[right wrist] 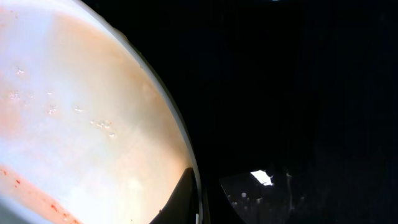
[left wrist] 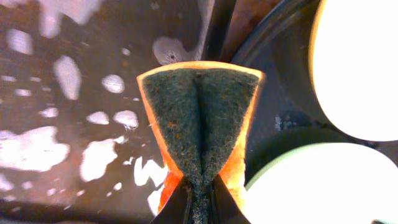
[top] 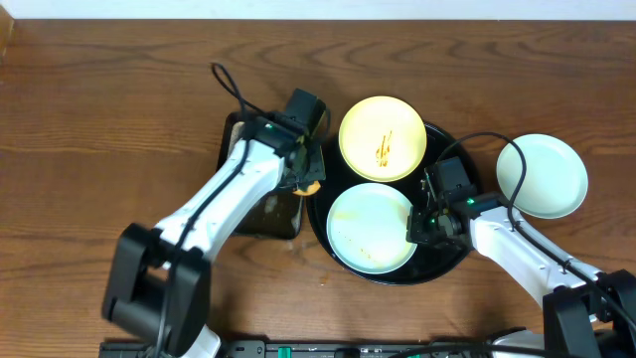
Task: Clean dirty plates on tray and stack at the side
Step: 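Return sponge to the soapy tray with the left gripper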
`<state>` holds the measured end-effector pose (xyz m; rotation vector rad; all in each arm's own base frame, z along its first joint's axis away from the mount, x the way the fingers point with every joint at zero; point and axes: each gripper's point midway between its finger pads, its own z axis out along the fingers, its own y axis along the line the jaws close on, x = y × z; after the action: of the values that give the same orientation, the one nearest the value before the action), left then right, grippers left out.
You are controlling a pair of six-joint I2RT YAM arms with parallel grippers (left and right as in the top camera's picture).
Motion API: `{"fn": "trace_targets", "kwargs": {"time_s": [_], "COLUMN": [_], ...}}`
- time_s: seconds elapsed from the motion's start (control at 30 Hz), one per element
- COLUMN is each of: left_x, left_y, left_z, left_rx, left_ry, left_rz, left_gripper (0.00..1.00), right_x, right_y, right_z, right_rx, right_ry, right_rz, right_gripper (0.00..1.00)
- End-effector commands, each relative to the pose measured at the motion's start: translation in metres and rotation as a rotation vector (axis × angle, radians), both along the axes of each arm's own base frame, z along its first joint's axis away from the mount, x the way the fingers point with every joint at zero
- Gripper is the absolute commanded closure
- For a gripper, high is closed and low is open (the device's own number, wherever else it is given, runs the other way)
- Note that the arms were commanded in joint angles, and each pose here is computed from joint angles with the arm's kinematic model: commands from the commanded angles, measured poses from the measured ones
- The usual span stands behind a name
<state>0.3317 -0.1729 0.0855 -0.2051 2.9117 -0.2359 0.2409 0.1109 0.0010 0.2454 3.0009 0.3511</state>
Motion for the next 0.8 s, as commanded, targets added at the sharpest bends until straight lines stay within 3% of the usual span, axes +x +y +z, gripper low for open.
{"fn": "trace_targets", "kwargs": {"time_s": [0.0,0.1,0.23,0.37,0.6,0.77], "left_x": [0.000,0.002,0.006,0.011,0.011,0.010], "left_y": [0.017,0.037,0.064,0.085,0.100,0.101], "left_z": [0.015,0.019,0.016,0.016,0.015,0.014], "left_rx": [0.039,0.051,0.062,0.064,0.071,0.077], "left_ry": [-0.046,-0.041,-0.015,-0.008,0.008,0.007], "left_rz": [0.010,0.061,0.136,0.195,0.233,0.209], "left_gripper": [0.93,0.93,0.93,0.93,0.93,0.93], "right_x": [-0.009,-0.008,0.002,0.004,-0.005,0.008], "right_y": [-0.025,-0.024,-0.019,-0.005,0.016,0.020], "right_z": [-0.014,-0.013,-0.012,-0.009,-0.003,0.021], "right_rx": [-0.129,-0.127,-0.104,-0.036,0.082,0.097], "right_ry": [0.024,0.019,-0.019,-0.037,-0.015,-0.120], "right_rz": [-0.033,-0.033,-0.032,0.053,0.133,0.198], "right_gripper": [0.99,0.99,0.91,0.99,0.99,0.99]}}
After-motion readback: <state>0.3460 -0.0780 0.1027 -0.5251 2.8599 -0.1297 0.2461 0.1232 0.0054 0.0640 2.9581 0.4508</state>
